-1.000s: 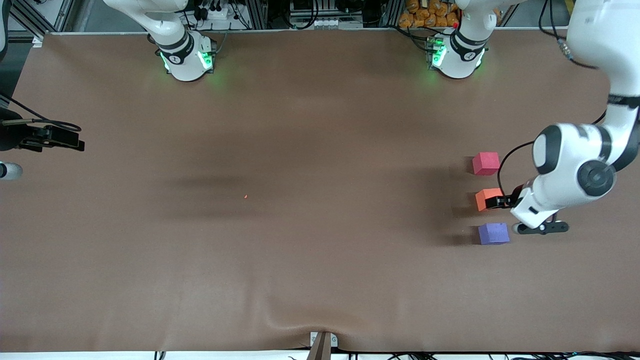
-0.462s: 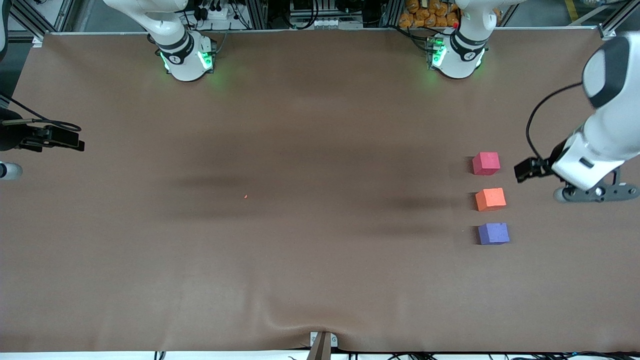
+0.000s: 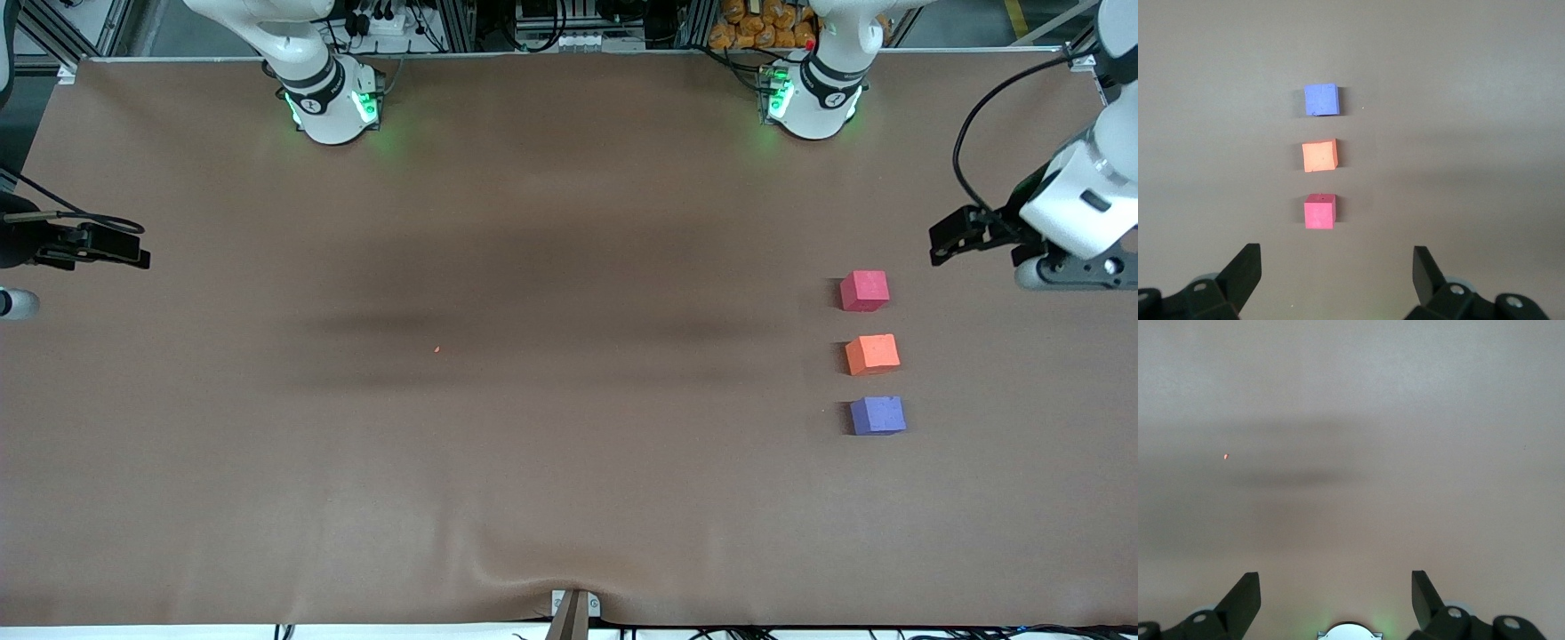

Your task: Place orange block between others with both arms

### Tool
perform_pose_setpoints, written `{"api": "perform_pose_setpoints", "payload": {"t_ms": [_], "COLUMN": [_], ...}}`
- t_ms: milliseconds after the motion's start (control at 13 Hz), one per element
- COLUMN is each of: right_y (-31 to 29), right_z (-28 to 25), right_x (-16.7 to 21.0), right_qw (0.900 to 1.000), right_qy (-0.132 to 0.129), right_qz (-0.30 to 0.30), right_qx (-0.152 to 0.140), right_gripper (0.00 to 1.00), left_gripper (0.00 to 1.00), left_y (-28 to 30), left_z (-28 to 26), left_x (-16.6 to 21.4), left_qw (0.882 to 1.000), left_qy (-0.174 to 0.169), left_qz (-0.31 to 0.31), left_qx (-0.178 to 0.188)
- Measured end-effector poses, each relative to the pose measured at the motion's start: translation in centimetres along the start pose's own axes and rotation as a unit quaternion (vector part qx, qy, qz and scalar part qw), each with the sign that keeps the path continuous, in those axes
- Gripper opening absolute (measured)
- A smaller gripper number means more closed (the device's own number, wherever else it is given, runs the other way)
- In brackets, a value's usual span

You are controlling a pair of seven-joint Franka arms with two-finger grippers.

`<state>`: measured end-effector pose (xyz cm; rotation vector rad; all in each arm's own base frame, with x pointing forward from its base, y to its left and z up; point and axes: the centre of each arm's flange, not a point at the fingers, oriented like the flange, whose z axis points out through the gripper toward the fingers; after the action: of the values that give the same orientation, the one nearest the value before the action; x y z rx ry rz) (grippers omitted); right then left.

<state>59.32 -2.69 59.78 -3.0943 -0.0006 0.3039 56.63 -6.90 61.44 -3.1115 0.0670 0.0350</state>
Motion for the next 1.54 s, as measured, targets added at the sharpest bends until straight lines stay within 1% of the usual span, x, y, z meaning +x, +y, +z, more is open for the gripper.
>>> {"api": "perform_pose_setpoints", "payload": {"t_ms": [231,538,769,1000,1538], "right_y": [0.0,0.0,0.0,0.0,0.1], "right_z": [0.0,0.0,0.0,0.0,-0.1], "right_x": [0.0,0.0,0.0,0.0,0.0], "right_qw": [1.000,1.000,1.000,1.000,1.000], "right_qy": [0.000,0.000,0.000,0.000,0.002], "right_qz": [0.000,0.000,0.000,0.000,0.001], "right_qx": [0.000,0.000,0.000,0.000,-0.005], "right_gripper": [1.00,1.00,1.00,1.00,1.00], "left_gripper": [1.00,1.00,1.00,1.00,1.00], "left_y": [1.0,0.8,0.0,0.4,2.1], "left_z": [-1.2,-2.8,-3.5,-3.8,-3.8], "left_x": [-0.7,-1.1,-1.8,-2.3,-2.5], "left_qw": [1.000,1.000,1.000,1.000,0.999], "left_qy": [-0.006,0.000,-0.017,-0.027,-0.028], "left_qz": [0.008,0.005,-0.002,0.002,0.017], "left_qx": [0.005,0.005,0.004,-0.002,-0.007]}}
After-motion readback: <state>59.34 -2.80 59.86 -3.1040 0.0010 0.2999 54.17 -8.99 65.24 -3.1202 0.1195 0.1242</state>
